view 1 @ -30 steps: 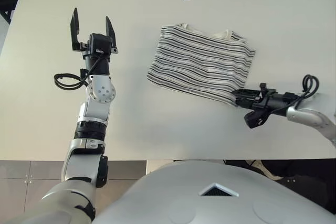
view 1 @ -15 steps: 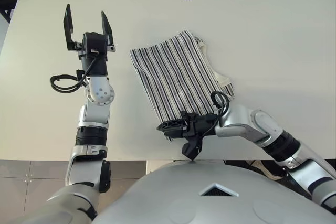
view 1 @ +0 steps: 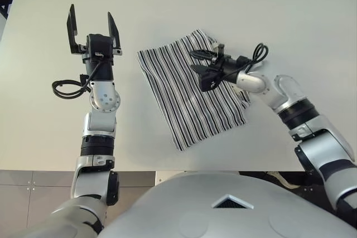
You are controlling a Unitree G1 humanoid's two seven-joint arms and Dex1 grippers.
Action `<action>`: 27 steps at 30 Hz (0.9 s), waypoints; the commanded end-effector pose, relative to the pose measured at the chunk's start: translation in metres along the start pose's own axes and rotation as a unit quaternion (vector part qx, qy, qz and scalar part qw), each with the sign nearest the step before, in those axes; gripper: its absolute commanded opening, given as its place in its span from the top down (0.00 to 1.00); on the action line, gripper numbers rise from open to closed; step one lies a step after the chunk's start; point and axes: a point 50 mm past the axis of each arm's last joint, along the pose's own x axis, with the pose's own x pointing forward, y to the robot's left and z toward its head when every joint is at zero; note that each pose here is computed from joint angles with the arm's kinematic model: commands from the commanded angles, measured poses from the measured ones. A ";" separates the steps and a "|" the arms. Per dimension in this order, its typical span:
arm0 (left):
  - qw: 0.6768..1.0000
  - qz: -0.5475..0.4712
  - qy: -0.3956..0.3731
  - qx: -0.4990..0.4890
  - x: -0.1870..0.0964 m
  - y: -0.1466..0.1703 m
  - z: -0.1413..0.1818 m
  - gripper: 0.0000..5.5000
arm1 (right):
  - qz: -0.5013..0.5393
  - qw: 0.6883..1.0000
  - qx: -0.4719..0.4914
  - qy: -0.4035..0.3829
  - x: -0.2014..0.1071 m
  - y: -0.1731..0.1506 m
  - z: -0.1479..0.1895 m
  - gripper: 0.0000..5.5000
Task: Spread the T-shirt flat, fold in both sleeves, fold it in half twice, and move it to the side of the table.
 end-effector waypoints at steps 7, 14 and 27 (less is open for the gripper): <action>0.999 -0.037 -0.002 0.010 0.010 -0.012 -0.002 0.32 | -0.014 0.993 0.048 0.110 -0.081 0.058 -0.032 0.63; 0.998 -0.051 -0.006 0.022 0.012 -0.008 -0.004 0.32 | -0.089 0.985 0.076 0.125 -0.088 0.049 0.006 0.63; 0.859 -0.457 -0.174 0.152 -0.068 0.019 0.033 0.31 | -0.041 0.994 0.052 0.092 -0.201 0.009 0.010 0.59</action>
